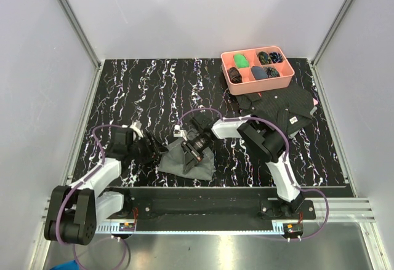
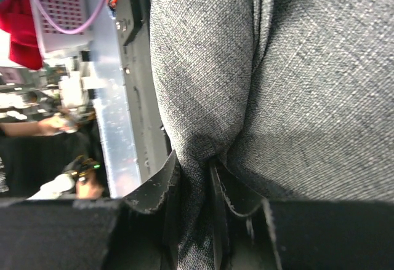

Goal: Fold the napkin, place the utensils inside, and roll it up
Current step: Roll the napkin with the utensil

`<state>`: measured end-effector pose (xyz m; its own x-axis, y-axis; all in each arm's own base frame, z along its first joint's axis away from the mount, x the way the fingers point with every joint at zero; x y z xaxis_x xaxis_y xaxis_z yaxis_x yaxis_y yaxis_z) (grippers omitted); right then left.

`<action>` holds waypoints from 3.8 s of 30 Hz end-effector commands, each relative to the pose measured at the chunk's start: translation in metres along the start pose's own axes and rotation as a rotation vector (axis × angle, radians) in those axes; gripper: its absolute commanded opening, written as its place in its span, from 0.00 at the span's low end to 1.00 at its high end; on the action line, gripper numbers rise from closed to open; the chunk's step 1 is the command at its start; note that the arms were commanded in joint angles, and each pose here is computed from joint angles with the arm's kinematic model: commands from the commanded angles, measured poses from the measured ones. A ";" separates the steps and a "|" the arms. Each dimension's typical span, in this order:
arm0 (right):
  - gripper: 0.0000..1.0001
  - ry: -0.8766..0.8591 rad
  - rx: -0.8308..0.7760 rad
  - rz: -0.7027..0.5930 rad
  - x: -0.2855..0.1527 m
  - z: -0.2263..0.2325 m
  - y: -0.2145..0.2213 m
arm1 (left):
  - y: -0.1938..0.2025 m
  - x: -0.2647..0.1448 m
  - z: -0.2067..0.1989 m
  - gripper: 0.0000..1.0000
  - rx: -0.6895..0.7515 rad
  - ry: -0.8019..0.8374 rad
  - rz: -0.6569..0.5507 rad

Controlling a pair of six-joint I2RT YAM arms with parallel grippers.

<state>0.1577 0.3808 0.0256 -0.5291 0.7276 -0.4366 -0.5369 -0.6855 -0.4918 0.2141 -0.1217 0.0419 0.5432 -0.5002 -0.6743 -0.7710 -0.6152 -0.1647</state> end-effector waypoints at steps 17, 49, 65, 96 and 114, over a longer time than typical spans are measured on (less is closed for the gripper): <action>0.41 0.048 0.079 -0.004 -0.012 -0.026 -0.005 | 0.029 0.007 0.008 0.02 -0.024 0.035 0.108; 0.77 0.969 -0.725 0.115 -0.003 0.017 -0.031 | 0.028 0.013 0.014 0.00 -0.049 -0.059 0.178; 0.27 0.766 -0.519 0.181 0.018 -0.003 0.011 | 0.006 0.004 -0.009 0.32 -0.005 -0.014 0.105; 0.24 -0.028 0.083 -0.076 -0.009 -0.026 0.008 | 0.019 -0.008 -0.020 0.52 0.070 0.148 0.035; 0.24 -0.055 0.186 -0.094 -0.011 -0.047 0.009 | 0.023 -0.002 -0.018 0.52 0.083 0.152 0.051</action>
<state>0.1810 0.3755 0.0260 -0.5496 0.7962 -0.2530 -0.6712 -0.6011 -0.4338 0.1940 -0.1401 0.0429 0.5218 -0.5904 -0.6157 -0.8161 -0.5556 -0.1589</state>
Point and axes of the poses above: each gripper's point midway between its finger pads, its own x axis out along the fingers, its own z axis along the line the jaws close on, y = z × x, the point moved 1 cm from there along -x, back along the fingers, and after that the axes turned 13 degrees about -x, right-handed, at the moved point
